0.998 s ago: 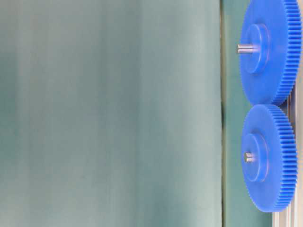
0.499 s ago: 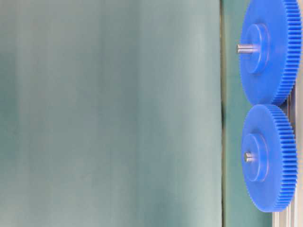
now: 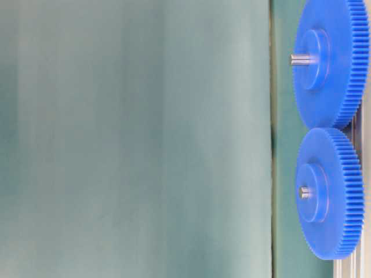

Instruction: Insert the small gear onto the shaft.

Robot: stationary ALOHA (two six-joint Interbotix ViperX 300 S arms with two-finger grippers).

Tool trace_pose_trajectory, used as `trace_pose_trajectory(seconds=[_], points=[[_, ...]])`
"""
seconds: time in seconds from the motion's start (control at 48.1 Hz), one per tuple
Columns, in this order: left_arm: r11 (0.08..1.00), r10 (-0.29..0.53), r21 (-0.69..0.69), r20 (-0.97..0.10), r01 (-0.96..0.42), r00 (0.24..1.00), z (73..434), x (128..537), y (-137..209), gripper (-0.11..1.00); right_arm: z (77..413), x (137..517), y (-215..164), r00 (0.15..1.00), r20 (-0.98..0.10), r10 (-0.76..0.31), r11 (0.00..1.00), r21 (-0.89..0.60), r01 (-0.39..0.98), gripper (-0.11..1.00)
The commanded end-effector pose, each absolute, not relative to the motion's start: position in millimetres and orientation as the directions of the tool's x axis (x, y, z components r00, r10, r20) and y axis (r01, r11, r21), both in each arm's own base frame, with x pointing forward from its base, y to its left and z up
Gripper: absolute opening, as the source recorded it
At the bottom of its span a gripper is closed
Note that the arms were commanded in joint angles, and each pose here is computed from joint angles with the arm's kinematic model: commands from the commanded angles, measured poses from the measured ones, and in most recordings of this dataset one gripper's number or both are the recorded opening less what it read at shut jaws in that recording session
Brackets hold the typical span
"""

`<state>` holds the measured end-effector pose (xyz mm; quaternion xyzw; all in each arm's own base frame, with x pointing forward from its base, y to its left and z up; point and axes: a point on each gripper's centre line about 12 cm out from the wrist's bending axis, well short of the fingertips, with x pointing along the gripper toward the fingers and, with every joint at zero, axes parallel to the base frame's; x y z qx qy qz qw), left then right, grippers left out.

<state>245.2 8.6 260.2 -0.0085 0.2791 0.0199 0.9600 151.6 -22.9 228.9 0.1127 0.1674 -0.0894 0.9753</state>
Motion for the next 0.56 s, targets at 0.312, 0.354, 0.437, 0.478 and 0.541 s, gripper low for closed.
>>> trace_pose_trajectory(seconds=[0.312,0.354,0.437,0.478,0.541], points=[[0.999,0.032,-0.008,-0.517,-0.042,0.856,266.1,246.9,8.0,0.81,232.6,153.1,-23.9,0.930,-0.339,-0.142,0.956,0.197,0.218,0.27],[0.999,0.032,-0.008,-0.515,-0.042,0.856,266.0,247.3,8.0,0.81,232.6,153.1,-24.2,0.930,-0.340,-0.143,0.956,0.196,0.219,0.27],[0.999,0.031,-0.008,-0.514,-0.042,0.857,266.0,247.7,8.0,0.81,231.4,152.9,-23.9,0.929,-0.342,-0.142,0.956,0.196,0.218,0.27],[0.999,0.030,-0.008,-0.515,-0.040,0.856,265.8,247.6,7.6,0.81,230.1,152.7,-23.9,0.928,-0.345,-0.142,0.956,0.196,0.219,0.27],[0.999,0.030,-0.008,-0.515,-0.040,0.856,265.8,247.6,7.6,0.81,230.1,152.7,-23.9,0.928,-0.345,-0.142,0.956,0.196,0.219,0.27]])
